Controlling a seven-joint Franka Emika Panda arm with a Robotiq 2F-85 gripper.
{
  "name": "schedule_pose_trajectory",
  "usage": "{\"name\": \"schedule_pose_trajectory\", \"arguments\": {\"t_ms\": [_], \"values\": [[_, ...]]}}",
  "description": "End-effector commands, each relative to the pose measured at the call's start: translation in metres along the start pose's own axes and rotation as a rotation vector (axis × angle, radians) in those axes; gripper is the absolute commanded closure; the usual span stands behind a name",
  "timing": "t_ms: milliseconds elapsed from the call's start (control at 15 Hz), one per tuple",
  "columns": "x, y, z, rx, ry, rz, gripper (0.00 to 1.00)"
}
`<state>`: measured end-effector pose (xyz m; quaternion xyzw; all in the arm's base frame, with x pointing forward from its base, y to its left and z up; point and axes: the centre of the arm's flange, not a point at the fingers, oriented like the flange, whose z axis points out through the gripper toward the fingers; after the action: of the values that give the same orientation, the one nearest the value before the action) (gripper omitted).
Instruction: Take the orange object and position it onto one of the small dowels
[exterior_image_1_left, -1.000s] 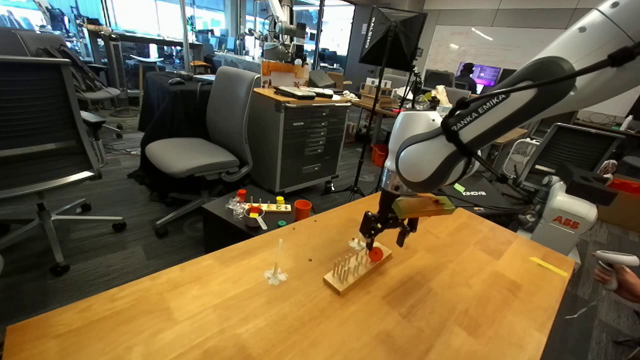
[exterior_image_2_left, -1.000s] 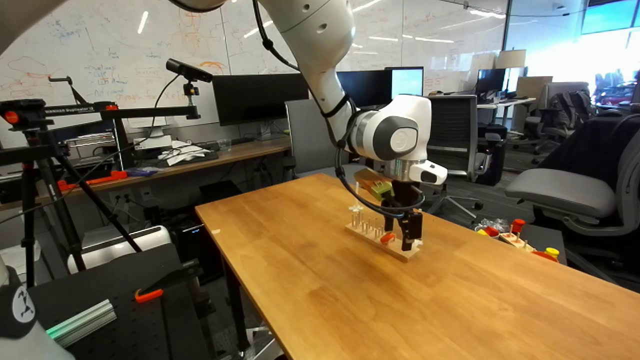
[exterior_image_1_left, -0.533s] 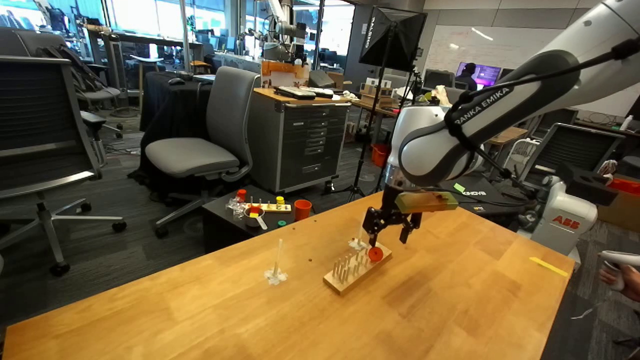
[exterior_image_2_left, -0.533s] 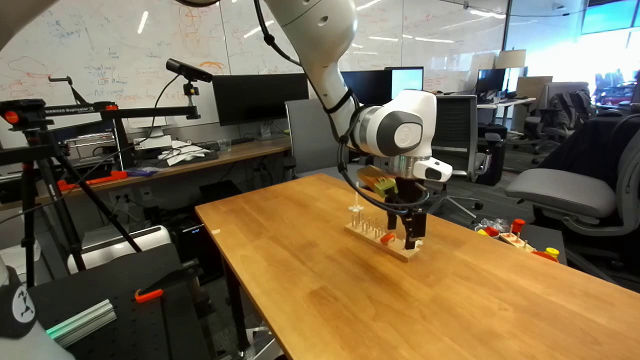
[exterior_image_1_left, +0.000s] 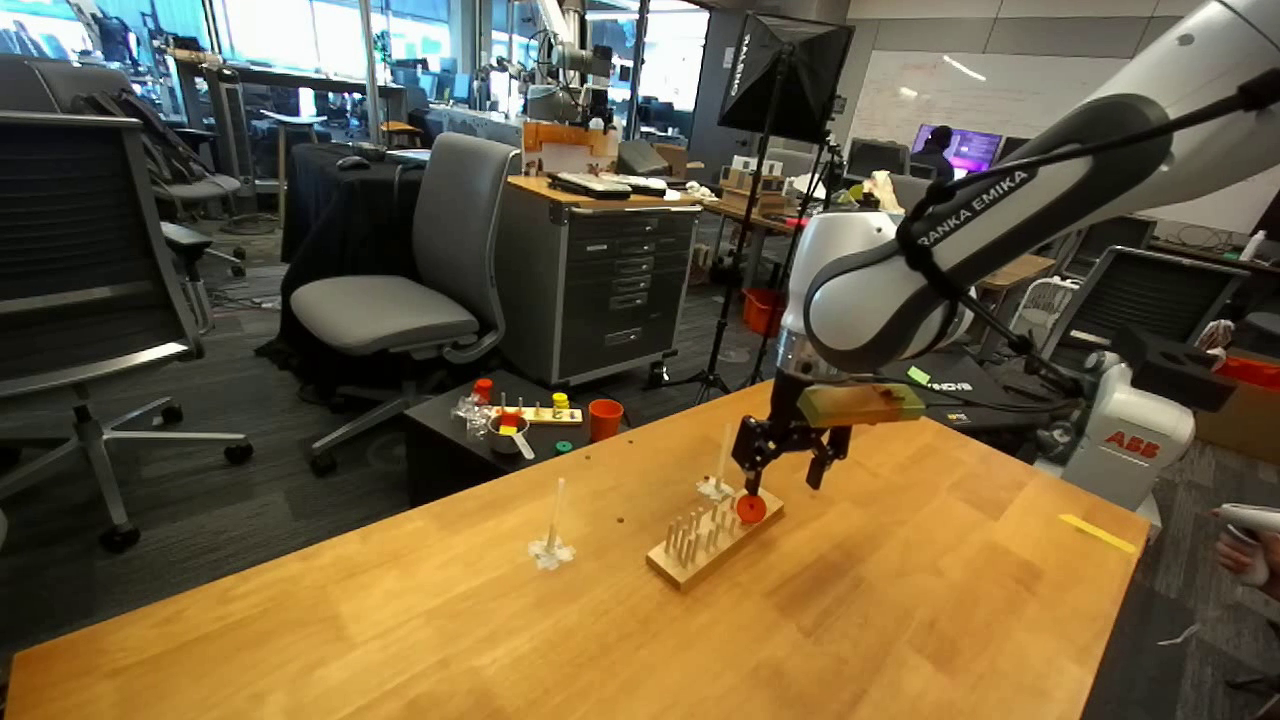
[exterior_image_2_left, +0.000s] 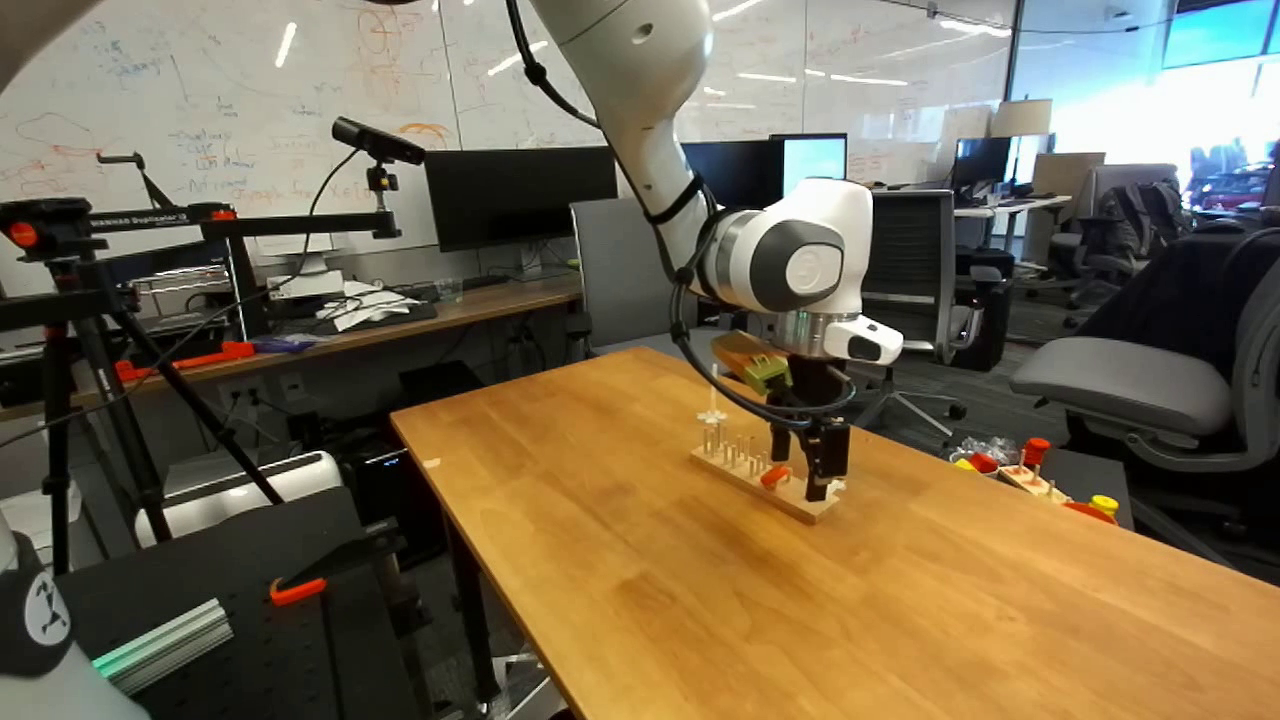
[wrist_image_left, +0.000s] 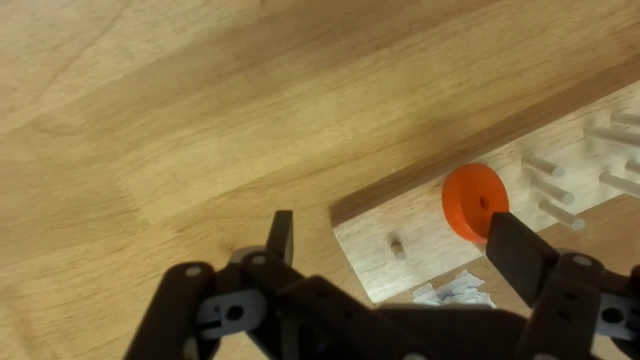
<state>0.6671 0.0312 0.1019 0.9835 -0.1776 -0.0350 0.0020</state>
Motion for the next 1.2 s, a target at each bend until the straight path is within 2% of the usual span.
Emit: {"name": "schedule_pose_trajectory", "arguments": {"t_ms": [0, 1133], "values": [[-0.016, 0.003, -0.015, 0.014, -0.022, 0.014, 0.00], [-0.017, 0.009, -0.003, 0.000, -0.036, 0.007, 0.00]]}}
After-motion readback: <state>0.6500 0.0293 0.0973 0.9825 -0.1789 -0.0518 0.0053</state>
